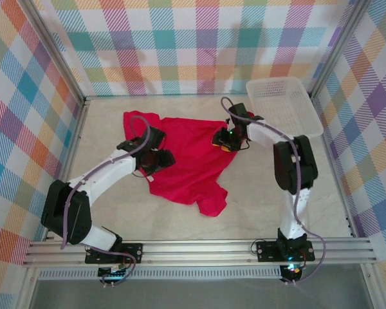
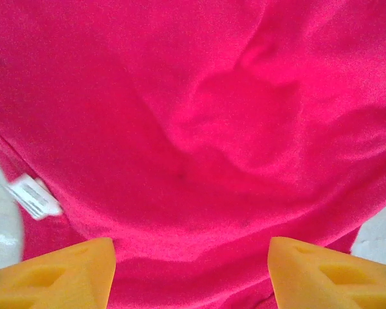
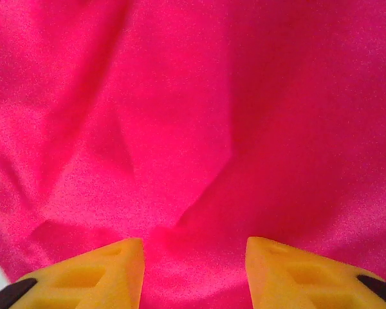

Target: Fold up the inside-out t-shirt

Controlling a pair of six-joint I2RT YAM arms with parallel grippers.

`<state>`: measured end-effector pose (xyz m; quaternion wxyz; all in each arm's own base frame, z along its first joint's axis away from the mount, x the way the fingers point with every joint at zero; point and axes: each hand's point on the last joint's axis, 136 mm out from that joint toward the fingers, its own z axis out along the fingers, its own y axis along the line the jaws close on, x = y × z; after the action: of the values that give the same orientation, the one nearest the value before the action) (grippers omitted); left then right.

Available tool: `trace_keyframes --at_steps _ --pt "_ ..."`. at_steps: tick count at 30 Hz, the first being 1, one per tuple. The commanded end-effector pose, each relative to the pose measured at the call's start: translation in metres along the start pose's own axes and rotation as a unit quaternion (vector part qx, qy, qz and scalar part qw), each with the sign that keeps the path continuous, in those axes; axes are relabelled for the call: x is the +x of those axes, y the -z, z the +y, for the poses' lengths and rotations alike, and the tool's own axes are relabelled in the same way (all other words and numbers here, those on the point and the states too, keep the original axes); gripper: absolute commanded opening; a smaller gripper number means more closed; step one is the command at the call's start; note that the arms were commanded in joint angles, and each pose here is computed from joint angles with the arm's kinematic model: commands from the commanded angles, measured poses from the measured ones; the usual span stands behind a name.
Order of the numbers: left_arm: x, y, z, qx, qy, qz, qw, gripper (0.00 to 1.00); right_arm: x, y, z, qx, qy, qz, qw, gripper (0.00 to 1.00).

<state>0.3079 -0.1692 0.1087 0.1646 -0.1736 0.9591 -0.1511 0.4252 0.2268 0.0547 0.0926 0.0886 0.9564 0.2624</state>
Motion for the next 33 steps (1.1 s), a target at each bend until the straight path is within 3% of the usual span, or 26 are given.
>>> trace_keyframes --at_steps 1,5,9,14,16,19,23,28,33 --pt "-0.004 -0.02 -0.003 0.008 0.03 -0.003 1.0 0.64 0.001 -0.018 -0.002 -0.004 -0.012 0.022 1.0 0.44" --pt "-0.013 -0.047 0.02 -0.041 0.034 0.014 0.998 0.64 0.037 -0.028 -0.026 0.005 -0.037 0.047 0.998 0.44" --pt "-0.039 -0.079 0.034 -0.069 0.057 0.025 0.996 0.63 0.104 -0.025 -0.037 0.008 -0.046 0.077 0.996 0.43" --pt "-0.092 -0.109 0.0 -0.079 0.029 0.031 0.996 0.6 0.206 -0.018 0.005 -0.023 0.003 0.105 0.994 0.43" --pt "-0.111 -0.117 -0.022 -0.066 0.023 0.034 0.997 0.59 0.224 -0.006 0.028 -0.031 0.046 0.094 0.994 0.45" --pt "-0.129 -0.12 -0.06 -0.024 0.01 0.047 0.999 0.57 0.21 0.017 0.032 -0.014 0.071 0.038 0.997 0.51" --pt "-0.141 -0.089 -0.088 0.002 -0.021 0.027 0.999 0.57 0.172 0.036 0.01 0.017 0.077 -0.015 0.997 0.57" --pt "-0.129 -0.046 -0.058 -0.035 -0.03 -0.006 0.999 0.58 0.141 0.038 -0.008 0.037 0.078 -0.018 0.996 0.57" --pt "-0.082 -0.03 -0.024 -0.02 -0.003 0.004 1.0 0.59 0.107 0.025 -0.023 0.087 0.085 -0.008 0.993 0.56"
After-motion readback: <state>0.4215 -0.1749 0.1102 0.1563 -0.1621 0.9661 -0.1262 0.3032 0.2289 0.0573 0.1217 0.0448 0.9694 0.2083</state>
